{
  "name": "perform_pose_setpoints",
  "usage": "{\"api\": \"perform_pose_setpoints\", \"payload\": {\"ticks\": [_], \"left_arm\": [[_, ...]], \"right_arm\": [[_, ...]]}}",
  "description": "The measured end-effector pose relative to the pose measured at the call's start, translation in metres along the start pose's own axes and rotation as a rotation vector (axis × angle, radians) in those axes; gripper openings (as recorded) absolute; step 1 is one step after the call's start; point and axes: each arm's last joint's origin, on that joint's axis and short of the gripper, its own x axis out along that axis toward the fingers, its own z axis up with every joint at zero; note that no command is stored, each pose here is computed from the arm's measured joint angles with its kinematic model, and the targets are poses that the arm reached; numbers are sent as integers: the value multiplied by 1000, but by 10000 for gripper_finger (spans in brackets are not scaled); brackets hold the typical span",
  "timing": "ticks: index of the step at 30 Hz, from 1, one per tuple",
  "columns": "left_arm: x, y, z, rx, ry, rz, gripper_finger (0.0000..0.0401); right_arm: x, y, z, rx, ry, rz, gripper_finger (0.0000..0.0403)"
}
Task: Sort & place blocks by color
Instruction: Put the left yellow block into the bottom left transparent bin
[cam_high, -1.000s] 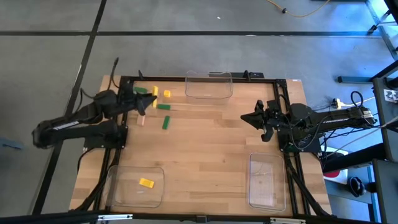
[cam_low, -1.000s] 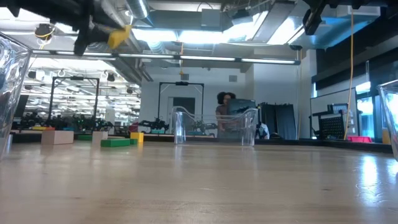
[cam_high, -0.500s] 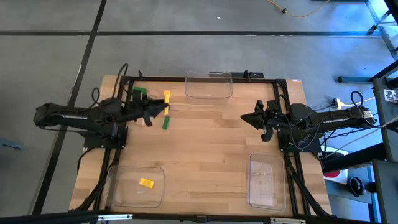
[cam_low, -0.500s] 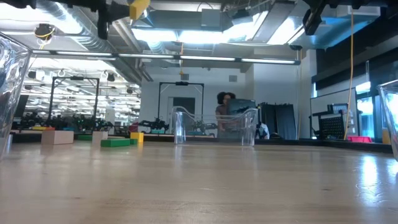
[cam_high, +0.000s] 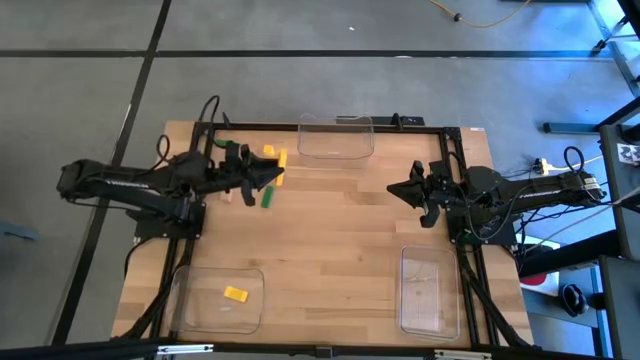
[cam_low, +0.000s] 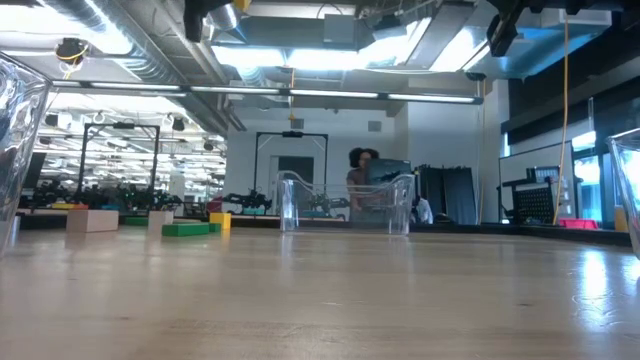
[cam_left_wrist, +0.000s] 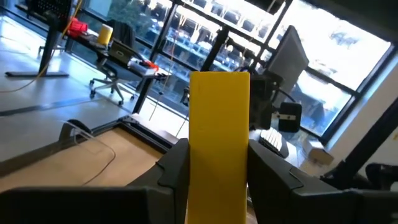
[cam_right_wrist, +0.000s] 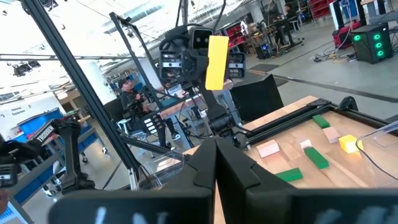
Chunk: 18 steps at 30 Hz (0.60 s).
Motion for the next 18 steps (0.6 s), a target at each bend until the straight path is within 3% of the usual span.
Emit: {"api": "perform_pose_setpoints", "payload": {"ticks": [9,18], "left_arm": [[12,-18,-8,54,104,-57,115],[14,-26,-21,87,109,20,115]], "right_arm": [[0,0,0,-1,0,0,10],[0,0,0,-6,0,0,10]]}}
